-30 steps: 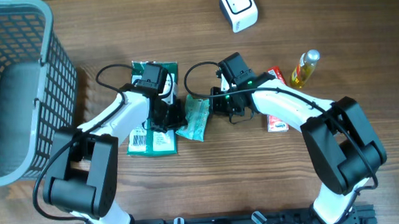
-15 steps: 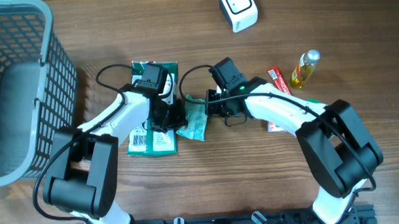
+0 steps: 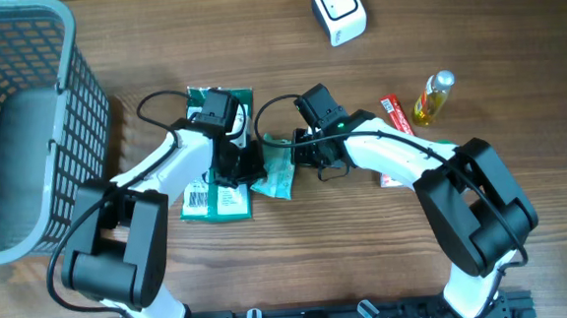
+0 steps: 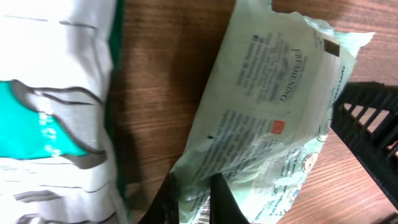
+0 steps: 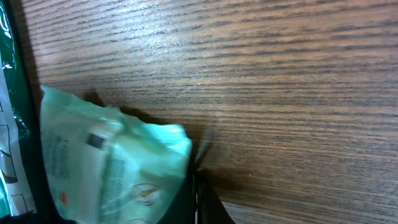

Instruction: Scan the item barcode

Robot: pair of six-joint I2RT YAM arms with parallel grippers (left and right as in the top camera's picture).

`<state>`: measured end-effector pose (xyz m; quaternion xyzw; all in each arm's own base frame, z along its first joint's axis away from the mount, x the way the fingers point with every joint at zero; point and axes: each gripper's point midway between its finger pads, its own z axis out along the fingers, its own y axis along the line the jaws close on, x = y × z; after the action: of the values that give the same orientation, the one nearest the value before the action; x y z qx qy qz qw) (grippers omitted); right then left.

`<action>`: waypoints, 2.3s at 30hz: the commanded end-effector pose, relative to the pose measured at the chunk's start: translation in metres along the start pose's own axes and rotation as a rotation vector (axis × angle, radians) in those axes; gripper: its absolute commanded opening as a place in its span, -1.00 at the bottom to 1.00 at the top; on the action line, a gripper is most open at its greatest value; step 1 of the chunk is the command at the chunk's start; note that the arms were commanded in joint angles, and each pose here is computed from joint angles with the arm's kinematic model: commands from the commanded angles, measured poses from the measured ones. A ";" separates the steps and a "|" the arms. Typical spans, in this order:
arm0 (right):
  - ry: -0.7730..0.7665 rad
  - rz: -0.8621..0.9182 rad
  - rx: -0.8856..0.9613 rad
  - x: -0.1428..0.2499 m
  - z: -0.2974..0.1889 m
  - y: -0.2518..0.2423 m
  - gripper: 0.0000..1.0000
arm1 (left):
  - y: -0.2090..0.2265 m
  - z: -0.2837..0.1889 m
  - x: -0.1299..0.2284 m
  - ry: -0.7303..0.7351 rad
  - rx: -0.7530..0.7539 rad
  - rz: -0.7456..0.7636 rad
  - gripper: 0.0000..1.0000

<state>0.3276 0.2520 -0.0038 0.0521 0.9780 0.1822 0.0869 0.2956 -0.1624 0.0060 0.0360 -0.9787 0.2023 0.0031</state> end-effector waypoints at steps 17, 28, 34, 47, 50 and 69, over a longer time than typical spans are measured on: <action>0.037 0.015 -0.117 0.019 -0.051 0.029 -0.05 | 0.011 -0.031 -0.060 -0.211 -0.125 0.001 -0.90; 0.129 0.065 -0.096 0.031 -0.016 0.019 0.08 | -0.011 0.002 -0.021 -0.064 -0.135 0.046 -0.91; 0.170 0.060 -0.158 0.026 -0.022 0.013 0.08 | -0.011 0.001 -0.018 -0.055 -0.139 0.028 -0.92; 0.238 0.019 -0.313 0.016 -0.039 0.002 0.04 | -0.051 -0.042 -0.030 -0.018 0.126 0.230 -0.92; 0.254 0.040 -0.304 0.023 -0.036 -0.001 0.03 | -0.044 -0.027 -0.025 0.024 0.116 0.238 -0.92; 0.107 0.119 -0.459 0.025 -0.004 -0.001 -0.06 | -0.004 0.027 -0.009 0.154 0.016 0.172 -0.92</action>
<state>0.3065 0.2546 0.0117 0.0528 0.9026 0.4248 0.0461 0.3165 -0.1863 0.0082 -0.0585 -0.9669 0.2458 0.0356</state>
